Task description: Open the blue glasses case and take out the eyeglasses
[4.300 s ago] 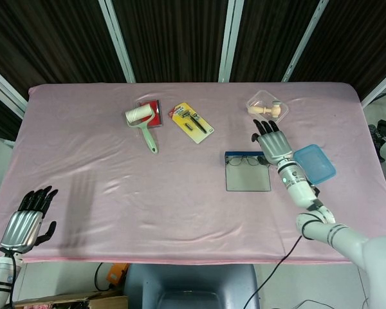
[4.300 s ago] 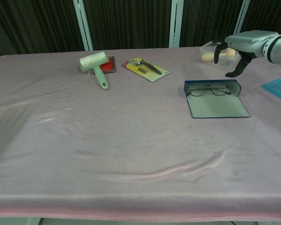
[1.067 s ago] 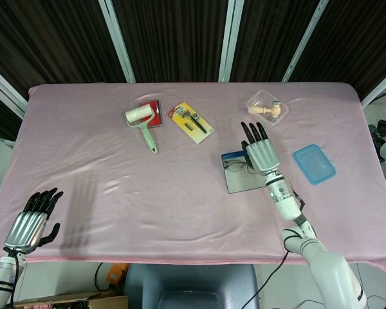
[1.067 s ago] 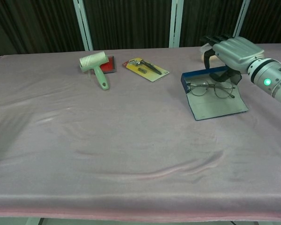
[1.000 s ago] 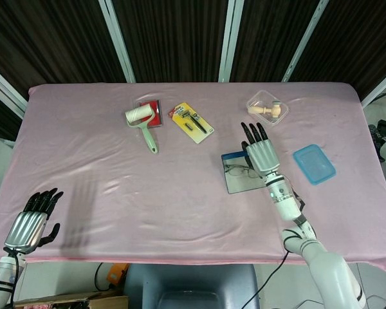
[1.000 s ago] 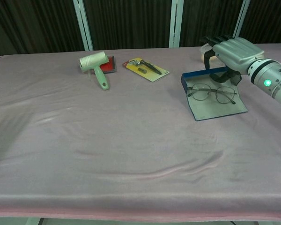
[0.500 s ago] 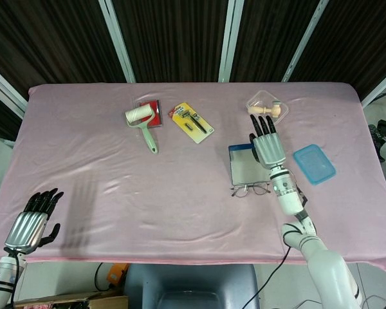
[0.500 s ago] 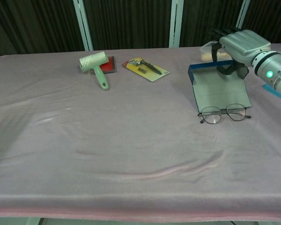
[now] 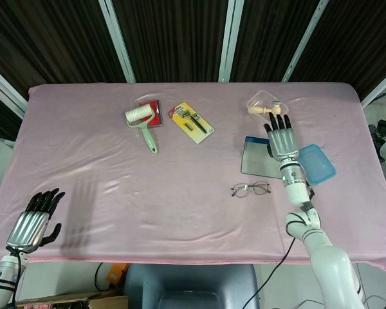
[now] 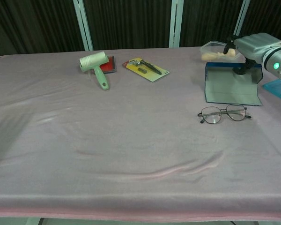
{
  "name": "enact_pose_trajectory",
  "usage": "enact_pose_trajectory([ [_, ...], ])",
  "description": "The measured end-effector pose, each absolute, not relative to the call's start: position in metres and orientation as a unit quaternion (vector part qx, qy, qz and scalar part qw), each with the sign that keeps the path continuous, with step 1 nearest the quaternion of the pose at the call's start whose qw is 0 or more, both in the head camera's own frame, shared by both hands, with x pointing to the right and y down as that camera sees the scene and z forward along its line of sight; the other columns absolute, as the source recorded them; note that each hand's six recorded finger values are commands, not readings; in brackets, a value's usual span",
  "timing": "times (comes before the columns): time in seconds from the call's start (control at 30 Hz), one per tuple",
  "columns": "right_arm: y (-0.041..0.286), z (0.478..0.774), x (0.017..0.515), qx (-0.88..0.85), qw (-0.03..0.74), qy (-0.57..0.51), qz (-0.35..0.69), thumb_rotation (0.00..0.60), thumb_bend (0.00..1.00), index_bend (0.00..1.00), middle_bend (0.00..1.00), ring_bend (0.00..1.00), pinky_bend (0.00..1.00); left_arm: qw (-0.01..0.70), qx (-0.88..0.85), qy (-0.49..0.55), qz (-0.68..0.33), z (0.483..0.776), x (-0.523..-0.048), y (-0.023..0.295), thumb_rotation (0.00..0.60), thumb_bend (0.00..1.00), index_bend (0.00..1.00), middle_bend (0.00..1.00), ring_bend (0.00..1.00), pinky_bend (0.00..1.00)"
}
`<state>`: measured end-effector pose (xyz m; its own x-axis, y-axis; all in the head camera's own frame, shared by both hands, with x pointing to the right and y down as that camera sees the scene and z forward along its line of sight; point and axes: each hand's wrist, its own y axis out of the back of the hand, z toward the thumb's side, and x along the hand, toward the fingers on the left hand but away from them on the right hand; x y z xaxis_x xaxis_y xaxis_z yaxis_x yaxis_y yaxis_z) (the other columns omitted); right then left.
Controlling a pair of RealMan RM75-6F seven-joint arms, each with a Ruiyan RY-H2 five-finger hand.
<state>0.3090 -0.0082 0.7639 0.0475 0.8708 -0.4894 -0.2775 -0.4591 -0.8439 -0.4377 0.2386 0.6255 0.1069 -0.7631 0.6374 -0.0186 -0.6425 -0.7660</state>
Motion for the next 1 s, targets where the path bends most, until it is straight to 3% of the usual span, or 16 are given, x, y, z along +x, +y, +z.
enact_pose_trajectory([
  [0.23,0.001,0.764,0.31,-0.609,0.428,-0.242,0.622,0.6,0.32,0.17,0.0,0.0,0.0,0.309,-0.673,0.292,-0.605,0.625,-0.439,0.238,0.6,0.42,0.0,0.0,0.0,0.03],
  [0.43,0.02,0.743,0.291,-0.671,0.426,-0.227,0.563,0.6,0.34,0.44,0.0,0.0,0.0,0.312,-0.671,0.295,-0.604,0.623,-0.438,0.238,0.6,0.42,0.0,0.0,0.0,0.03],
  [0.57,0.041,0.715,0.279,-0.704,0.44,-0.21,0.517,0.6,0.37,0.54,0.0,0.0,0.0,0.315,-0.671,0.297,-0.602,0.621,-0.438,0.238,0.6,0.42,0.0,0.0,0.0,0.03],
  [0.73,0.066,0.694,0.284,-0.715,0.451,-0.179,0.503,0.6,0.41,0.59,0.0,0.0,0.0,0.316,-0.672,0.297,-0.6,0.62,-0.437,0.239,0.6,0.42,0.0,0.0,0.0,0.03],
  [1.0,0.084,0.716,0.286,-0.72,0.43,-0.156,0.522,0.6,0.44,0.61,0.0,0.0,0.0,0.316,-0.673,0.294,-0.601,0.621,-0.436,0.24,0.6,0.42,0.0,0.0,0.0,0.03],
])
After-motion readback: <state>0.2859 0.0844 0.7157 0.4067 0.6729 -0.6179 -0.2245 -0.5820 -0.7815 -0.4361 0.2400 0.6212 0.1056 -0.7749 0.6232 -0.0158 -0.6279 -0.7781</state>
